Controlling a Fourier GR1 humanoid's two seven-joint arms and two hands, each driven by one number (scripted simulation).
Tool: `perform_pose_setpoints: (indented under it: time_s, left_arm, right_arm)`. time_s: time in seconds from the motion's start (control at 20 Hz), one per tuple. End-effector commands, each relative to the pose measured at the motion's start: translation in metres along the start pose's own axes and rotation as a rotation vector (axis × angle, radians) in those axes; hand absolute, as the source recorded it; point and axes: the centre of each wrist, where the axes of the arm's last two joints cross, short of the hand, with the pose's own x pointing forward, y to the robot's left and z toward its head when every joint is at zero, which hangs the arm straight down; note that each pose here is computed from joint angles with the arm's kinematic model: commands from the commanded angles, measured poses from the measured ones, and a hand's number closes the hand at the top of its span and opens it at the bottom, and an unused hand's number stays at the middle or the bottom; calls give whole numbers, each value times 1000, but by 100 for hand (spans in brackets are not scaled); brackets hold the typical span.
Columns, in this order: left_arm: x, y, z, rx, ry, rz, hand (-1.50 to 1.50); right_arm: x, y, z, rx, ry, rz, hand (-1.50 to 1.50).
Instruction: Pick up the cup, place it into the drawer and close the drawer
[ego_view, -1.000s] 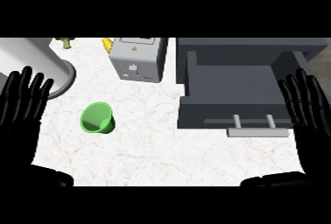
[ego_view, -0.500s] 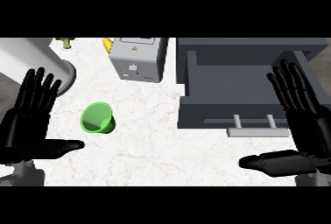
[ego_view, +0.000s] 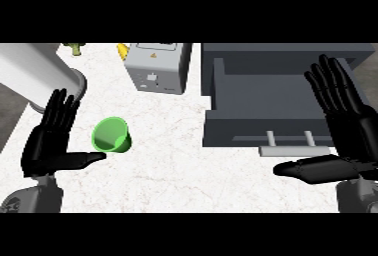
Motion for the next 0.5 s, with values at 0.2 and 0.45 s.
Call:
perform_pose_setpoints:
  time_s: [0.2, 0.45]
  left_arm:
    - [-52, 17, 6, 69, 83, -45, -150]
    - [-82, 37, 14, 66, 86, -50, -150]
  right_arm:
    - [12, -5, 7, -8, -30, 8, -150]
    - [15, -14, -1, -7, -12, 19, -150]
